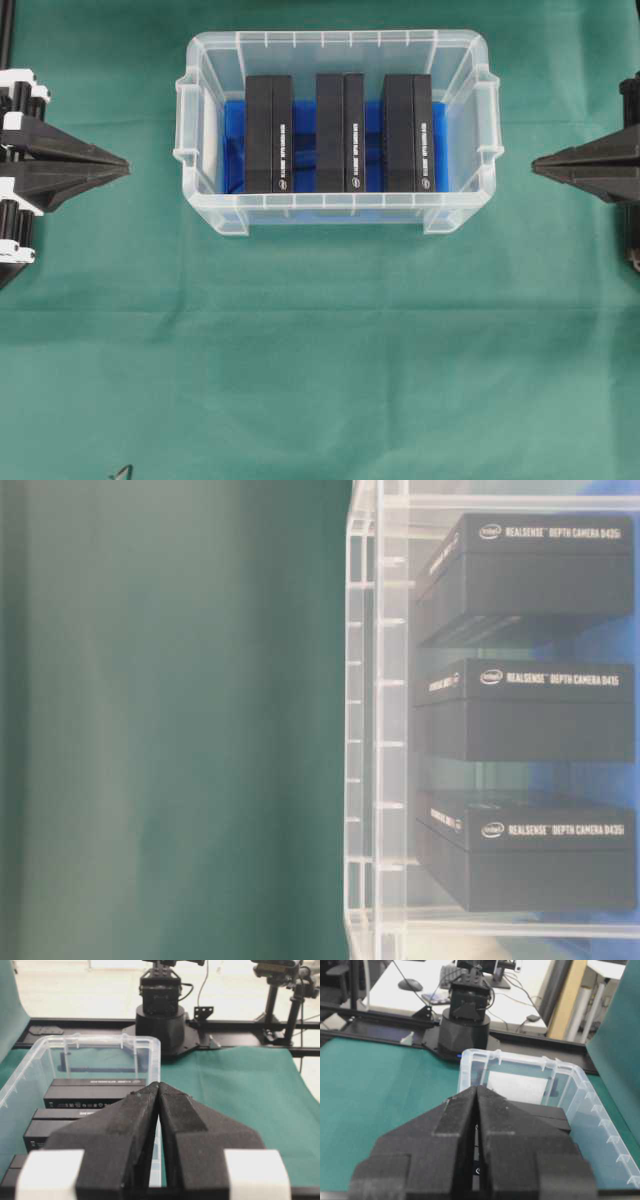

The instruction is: Take the box out of the case with the right arm.

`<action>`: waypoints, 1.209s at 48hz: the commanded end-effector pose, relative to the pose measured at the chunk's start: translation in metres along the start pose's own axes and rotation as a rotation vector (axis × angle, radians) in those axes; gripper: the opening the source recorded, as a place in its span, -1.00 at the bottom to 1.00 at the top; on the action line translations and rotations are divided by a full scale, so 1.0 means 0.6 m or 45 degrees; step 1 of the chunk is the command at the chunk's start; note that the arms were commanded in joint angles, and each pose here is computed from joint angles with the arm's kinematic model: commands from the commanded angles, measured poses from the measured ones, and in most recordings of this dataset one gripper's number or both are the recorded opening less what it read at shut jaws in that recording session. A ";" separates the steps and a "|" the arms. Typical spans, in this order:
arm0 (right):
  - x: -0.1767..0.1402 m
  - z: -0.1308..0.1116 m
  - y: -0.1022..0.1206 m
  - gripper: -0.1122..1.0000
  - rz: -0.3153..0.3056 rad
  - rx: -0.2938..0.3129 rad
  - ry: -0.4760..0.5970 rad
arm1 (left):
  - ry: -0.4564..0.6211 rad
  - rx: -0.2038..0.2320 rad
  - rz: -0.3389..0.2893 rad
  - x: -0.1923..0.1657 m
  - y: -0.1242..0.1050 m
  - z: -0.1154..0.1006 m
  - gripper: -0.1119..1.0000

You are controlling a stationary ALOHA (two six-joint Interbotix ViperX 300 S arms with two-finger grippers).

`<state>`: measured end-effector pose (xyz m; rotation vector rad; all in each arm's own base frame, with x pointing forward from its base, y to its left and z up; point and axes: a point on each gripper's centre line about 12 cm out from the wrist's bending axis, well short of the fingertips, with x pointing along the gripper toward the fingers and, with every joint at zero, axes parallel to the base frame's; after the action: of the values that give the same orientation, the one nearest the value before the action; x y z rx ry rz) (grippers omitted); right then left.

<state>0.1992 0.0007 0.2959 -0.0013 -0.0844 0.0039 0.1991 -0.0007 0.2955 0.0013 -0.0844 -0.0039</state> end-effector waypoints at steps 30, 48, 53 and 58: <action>0.034 0.131 -0.004 -0.79 -0.017 0.095 0.121 | 0.041 -0.029 0.009 0.016 0.002 0.113 -0.80; 0.060 0.259 -0.004 -0.80 -0.026 0.245 0.131 | 0.109 -0.026 0.017 0.010 0.004 0.262 -0.80; 0.065 0.267 -0.005 -0.80 -0.030 0.271 0.148 | 0.166 -0.028 0.018 0.011 0.004 0.269 -0.80; 0.064 0.261 -0.005 -0.80 -0.038 0.286 0.187 | 0.224 -0.031 0.021 0.015 0.004 0.264 -0.80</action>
<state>0.2264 -0.0011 0.4459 0.2180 0.0758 -0.0135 0.1927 0.0007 0.4475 -0.0225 0.0781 0.0067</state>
